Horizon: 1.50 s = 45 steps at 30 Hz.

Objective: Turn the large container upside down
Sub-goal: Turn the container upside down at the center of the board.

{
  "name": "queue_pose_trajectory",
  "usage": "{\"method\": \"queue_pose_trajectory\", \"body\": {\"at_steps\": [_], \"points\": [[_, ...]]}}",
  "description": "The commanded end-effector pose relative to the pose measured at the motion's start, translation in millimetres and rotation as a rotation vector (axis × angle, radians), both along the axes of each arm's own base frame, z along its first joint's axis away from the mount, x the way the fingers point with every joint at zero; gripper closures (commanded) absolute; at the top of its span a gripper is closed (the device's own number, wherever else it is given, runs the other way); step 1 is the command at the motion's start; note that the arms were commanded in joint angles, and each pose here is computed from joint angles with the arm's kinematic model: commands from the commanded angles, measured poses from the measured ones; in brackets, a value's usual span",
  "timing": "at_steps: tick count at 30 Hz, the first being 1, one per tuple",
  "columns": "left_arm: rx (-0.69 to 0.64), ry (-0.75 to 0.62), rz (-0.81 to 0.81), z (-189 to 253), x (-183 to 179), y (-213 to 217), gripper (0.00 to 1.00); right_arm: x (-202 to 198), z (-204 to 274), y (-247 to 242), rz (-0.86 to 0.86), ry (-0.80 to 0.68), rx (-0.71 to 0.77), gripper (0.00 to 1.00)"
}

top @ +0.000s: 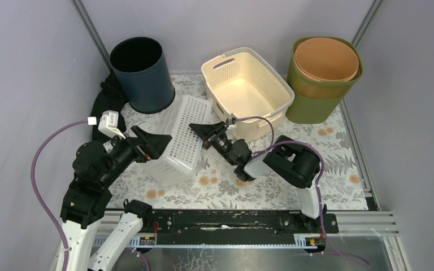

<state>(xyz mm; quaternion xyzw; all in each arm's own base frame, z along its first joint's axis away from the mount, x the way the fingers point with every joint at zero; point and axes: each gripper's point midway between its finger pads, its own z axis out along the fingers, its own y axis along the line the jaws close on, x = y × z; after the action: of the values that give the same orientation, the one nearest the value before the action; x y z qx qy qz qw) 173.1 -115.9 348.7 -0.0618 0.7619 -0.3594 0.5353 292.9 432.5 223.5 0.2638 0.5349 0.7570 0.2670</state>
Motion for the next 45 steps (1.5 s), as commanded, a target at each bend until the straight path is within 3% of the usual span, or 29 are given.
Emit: {"method": "queue_pose_trajectory", "body": {"at_steps": [1, 24, 45], "points": [[0.010, -0.025, -0.007, 6, 1, -1, 0.00, -6, -10, -11, 0.009, 0.071, 0.037, 0.59], [0.006, -0.013, -0.012, -1, 3, -2, 0.00, -31, -103, -13, 0.129, 0.235, -0.246, 0.48], [0.005, 0.004, -0.012, -11, 7, -4, 0.00, -23, -111, 40, 0.304, 0.153, -0.541, 0.44]]}}
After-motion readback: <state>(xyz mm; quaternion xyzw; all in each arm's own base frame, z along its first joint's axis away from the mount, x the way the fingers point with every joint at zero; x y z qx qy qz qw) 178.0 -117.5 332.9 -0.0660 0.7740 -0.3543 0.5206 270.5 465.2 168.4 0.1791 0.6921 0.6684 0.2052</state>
